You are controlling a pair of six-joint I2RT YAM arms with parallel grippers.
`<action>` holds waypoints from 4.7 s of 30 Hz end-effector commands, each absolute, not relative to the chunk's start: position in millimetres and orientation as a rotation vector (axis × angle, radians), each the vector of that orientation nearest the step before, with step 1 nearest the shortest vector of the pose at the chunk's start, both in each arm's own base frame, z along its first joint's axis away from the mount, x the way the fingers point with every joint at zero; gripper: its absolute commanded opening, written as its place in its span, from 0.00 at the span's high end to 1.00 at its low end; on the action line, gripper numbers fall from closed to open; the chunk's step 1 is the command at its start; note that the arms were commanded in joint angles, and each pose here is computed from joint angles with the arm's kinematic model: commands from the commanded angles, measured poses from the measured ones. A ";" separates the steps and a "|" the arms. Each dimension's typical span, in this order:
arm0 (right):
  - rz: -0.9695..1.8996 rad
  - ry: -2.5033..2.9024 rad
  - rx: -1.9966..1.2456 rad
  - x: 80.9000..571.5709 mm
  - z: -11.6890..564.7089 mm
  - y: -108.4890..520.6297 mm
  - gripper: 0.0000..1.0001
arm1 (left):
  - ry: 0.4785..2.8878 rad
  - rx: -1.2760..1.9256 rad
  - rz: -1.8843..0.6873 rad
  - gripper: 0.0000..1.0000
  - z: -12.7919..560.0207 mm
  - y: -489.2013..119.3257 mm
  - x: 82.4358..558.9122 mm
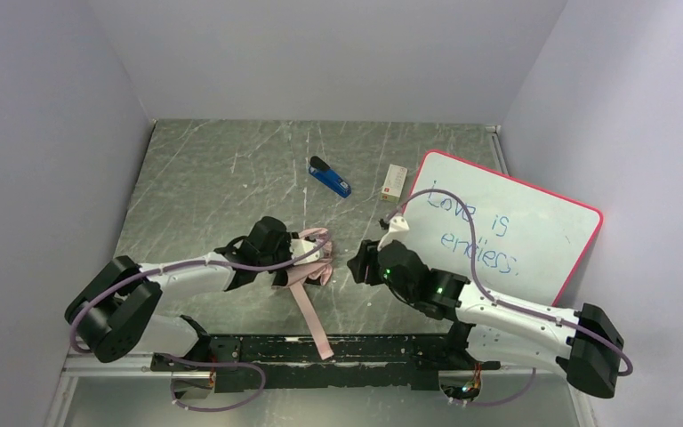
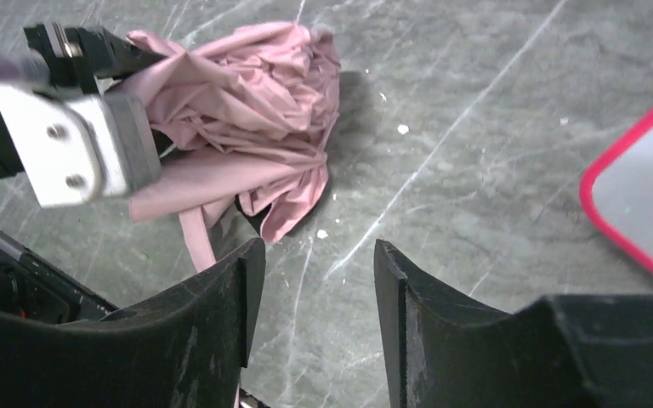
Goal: Put away the umbrella
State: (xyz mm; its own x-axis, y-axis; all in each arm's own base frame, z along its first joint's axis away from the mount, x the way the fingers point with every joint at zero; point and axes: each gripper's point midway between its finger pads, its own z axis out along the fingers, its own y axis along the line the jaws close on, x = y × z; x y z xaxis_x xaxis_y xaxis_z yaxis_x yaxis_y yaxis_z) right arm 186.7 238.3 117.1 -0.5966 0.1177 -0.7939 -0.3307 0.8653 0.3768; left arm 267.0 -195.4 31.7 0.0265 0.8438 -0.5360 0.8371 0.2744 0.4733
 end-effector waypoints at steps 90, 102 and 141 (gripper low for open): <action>0.856 1.808 -1.751 257.8 -4.8 345.3 0.52 | 1.113 1.674 0.635 0.88 40.1 -194.5 232.6; 0.772 1.842 -1.685 271.3 -3.7 343.7 0.92 | 1.280 1.393 0.518 0.18 95.7 -183.1 243.4; 0.383 1.605 -1.913 228.4 -17.1 343.5 0.95 | 1.969 1.147 -1.040 0.22 136.6 -93.5 277.9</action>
State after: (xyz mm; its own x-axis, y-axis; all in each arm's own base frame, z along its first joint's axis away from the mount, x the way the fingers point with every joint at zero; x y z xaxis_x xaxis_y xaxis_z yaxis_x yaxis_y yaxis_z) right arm 249.7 371.3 24.9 0.1865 -0.6891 -0.7002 -0.9701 -0.0163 -0.2423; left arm 327.3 -47.8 108.8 -0.4236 0.5454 -0.7232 0.8420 0.5315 -0.0924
